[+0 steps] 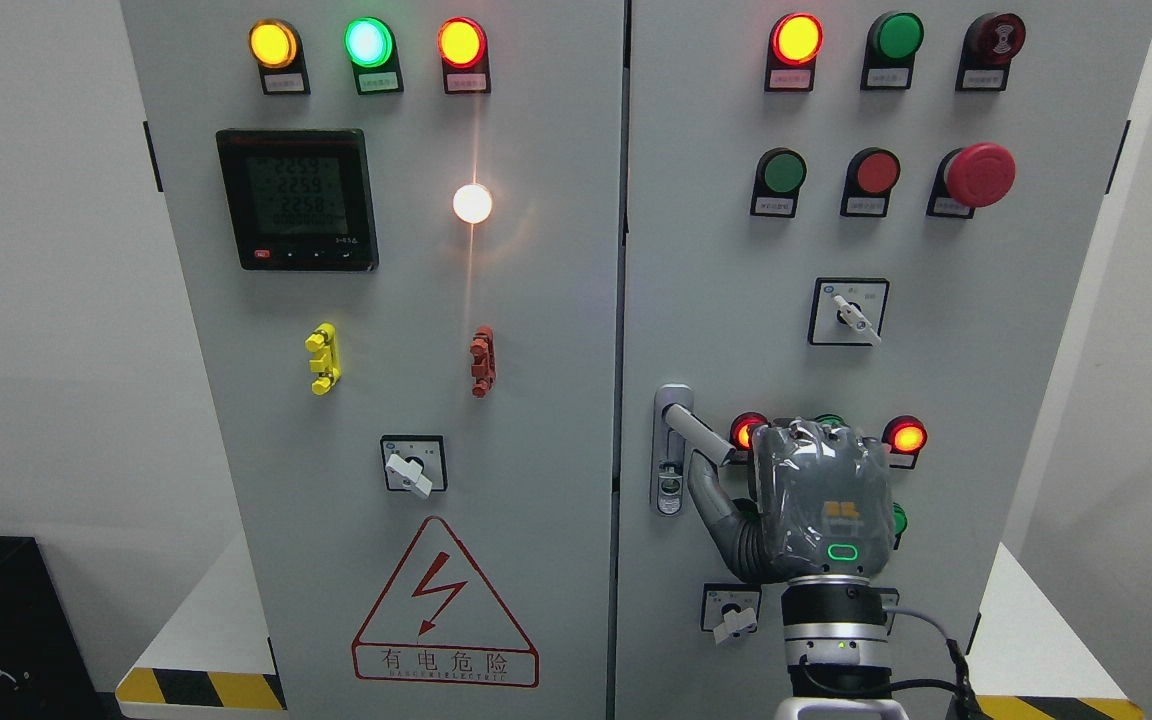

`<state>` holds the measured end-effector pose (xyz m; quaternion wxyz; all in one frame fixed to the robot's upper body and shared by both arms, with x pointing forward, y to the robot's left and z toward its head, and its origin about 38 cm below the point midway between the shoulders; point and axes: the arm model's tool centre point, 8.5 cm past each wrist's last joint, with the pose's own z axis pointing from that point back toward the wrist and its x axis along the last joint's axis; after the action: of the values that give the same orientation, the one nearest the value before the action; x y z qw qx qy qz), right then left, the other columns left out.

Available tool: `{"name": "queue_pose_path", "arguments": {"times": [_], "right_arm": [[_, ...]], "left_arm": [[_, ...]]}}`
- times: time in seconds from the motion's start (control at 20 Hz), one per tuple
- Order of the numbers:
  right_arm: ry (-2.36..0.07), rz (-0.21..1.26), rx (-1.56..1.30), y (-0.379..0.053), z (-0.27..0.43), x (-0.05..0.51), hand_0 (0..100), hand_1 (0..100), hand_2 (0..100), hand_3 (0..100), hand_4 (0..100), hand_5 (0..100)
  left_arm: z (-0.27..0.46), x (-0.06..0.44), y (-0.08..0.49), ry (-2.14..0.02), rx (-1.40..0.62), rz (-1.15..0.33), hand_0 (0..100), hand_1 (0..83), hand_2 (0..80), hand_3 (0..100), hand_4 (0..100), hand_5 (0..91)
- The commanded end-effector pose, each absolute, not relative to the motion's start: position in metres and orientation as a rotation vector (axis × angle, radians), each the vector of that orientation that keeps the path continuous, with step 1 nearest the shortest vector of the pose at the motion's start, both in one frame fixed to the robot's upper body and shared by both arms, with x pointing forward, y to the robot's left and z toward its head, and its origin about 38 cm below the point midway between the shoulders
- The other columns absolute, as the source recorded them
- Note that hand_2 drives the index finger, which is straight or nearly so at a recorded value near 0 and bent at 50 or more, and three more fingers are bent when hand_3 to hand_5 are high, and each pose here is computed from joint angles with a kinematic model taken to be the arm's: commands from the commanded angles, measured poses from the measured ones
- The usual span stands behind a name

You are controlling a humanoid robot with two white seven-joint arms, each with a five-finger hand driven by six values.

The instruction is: Release door handle

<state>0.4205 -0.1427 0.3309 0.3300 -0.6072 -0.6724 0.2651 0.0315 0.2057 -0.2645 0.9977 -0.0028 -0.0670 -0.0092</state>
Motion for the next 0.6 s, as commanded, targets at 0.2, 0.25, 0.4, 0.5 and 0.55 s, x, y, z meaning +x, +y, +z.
{"name": "queue_pose_path", "arguments": {"times": [0.2, 0.25, 0.4, 0.5, 0.55], "right_arm": [[-1.750, 0.689, -1.605, -0.1487, 0.3318, 0.4205, 49, 31, 97, 100, 100, 100], [-1.749, 0.688, -1.604, -0.1488, 0.3317, 0.4206, 49, 31, 97, 100, 100, 100], [-1.752, 0.688, -1.604, -0.1486, 0.3324, 0.4206, 49, 31, 97, 100, 100, 100], [-1.752, 0.688, -1.603, -0.1486, 0.3324, 0.4207, 49, 31, 97, 100, 100, 100], [-1.754, 0.687, -1.604, -0.1486, 0.3330, 0.4207, 49, 31, 97, 100, 100, 100]], "left_arm": [[-0.2649, 0.0208, 0.2058, -0.118, -0.005, -0.018, 12, 55.6, 0.0, 0, 0, 0.0], [-0.2649, 0.0208, 0.2058, -0.118, -0.005, -0.018, 12, 55.6, 0.0, 0, 0, 0.0], [-0.2649, 0.0208, 0.2058, -0.118, -0.005, -0.016, 12, 55.6, 0.0, 0, 0, 0.0], [-0.2649, 0.0208, 0.2058, -0.118, -0.005, -0.016, 12, 55.6, 0.0, 0, 0, 0.0], [-0.2649, 0.0208, 0.2058, -0.118, -0.005, -0.016, 12, 55.6, 0.0, 0, 0, 0.0]]}}
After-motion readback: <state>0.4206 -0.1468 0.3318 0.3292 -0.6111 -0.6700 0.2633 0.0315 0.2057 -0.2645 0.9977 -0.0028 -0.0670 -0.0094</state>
